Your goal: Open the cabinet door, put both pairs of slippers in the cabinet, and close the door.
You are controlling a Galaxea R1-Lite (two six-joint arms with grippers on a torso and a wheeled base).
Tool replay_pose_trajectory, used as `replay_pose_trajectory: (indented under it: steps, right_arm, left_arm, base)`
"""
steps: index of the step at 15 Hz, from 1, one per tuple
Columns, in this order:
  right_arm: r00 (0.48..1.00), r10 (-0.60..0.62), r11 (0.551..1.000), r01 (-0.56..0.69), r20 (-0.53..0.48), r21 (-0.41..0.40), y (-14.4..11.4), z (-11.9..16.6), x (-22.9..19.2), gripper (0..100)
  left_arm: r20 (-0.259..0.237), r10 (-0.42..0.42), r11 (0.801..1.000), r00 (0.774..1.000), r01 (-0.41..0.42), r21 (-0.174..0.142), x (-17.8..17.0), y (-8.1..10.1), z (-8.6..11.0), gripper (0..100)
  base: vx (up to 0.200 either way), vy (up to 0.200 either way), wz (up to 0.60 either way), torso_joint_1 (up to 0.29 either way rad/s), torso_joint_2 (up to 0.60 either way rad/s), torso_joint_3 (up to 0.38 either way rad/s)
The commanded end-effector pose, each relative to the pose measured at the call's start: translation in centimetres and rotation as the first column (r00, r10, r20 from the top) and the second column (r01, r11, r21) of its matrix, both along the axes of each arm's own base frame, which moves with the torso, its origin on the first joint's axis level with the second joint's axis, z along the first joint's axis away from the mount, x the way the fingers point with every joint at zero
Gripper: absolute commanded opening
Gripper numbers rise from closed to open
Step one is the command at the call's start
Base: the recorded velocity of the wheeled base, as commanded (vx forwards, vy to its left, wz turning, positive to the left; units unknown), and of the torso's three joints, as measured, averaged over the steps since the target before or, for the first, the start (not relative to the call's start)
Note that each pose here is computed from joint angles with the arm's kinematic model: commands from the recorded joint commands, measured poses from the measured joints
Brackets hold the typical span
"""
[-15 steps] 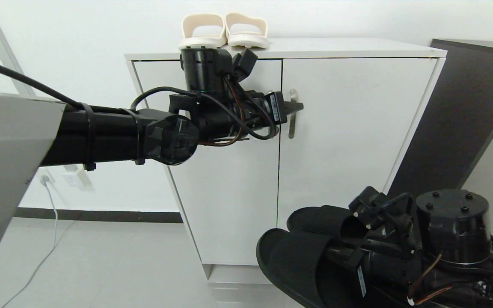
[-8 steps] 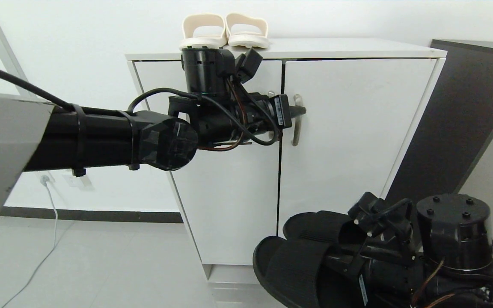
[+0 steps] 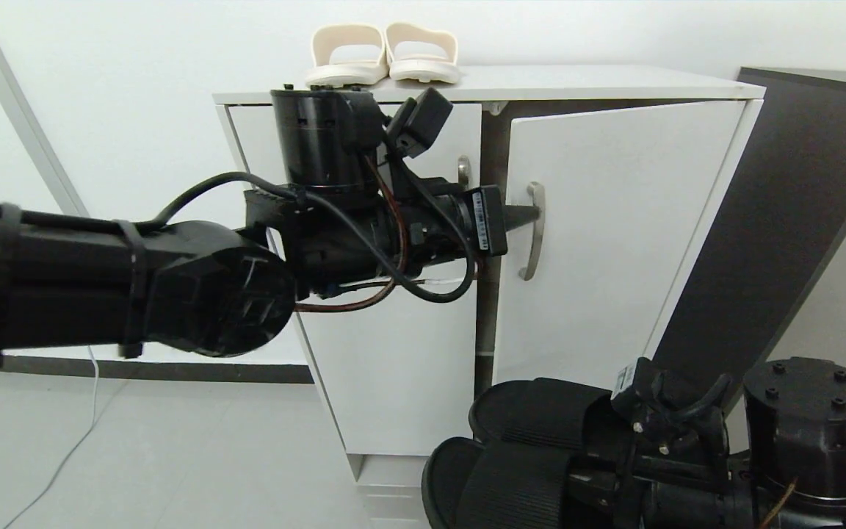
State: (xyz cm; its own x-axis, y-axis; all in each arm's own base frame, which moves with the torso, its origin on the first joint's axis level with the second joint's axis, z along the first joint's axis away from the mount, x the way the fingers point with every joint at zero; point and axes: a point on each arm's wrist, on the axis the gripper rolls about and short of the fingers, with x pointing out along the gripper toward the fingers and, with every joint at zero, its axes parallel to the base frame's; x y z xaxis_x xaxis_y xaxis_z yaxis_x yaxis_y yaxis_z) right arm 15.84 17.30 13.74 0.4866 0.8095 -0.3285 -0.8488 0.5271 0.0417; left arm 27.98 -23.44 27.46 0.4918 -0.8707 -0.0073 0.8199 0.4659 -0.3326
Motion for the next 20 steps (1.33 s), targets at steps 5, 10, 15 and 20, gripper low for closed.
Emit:
replay_pose_trajectory:
  steps: [5, 10, 15, 20]
  right_arm:
    - [1.000, 0.026, 1.000, -0.026, 0.006, -0.014, 0.1, -0.2, -0.5, 0]
    - [0.998, 0.063, 0.998, -0.063, -0.002, -0.023, 0.5, -0.5, -1.4, 0]
    - [0.998, 0.062, 0.998, -0.062, -0.004, -0.027, 0.6, -0.6, -1.3, 0]
    - [0.997, 0.073, 0.997, -0.073, -0.014, -0.039, 0.9, -0.9, -1.5, 0]
  left_arm:
    - [0.043, 0.026, 0.999, 0.999, -0.025, -0.038, -2.8, 3.3, 1.4, 0]
    - [0.005, 0.066, 0.993, 0.998, -0.065, -0.097, 0.9, 2.2, 0.8, 0]
    - [-0.016, 0.064, 0.992, 0.998, -0.066, -0.107, 3.1, 0.7, 0.0, 0]
    - [-0.019, 0.066, 0.993, 0.998, -0.068, -0.100, 3.8, 0.1, -0.7, 0]
  base:
    - [0.000, 0.000, 0.00, 0.000, 0.00, 0.000]
    - [0.000, 0.000, 0.00, 0.000, 0.00, 0.000]
    - [0.000, 0.000, 0.00, 0.000, 0.00, 0.000]
    - [0.000, 0.000, 0.00, 0.000, 0.00, 0.000]
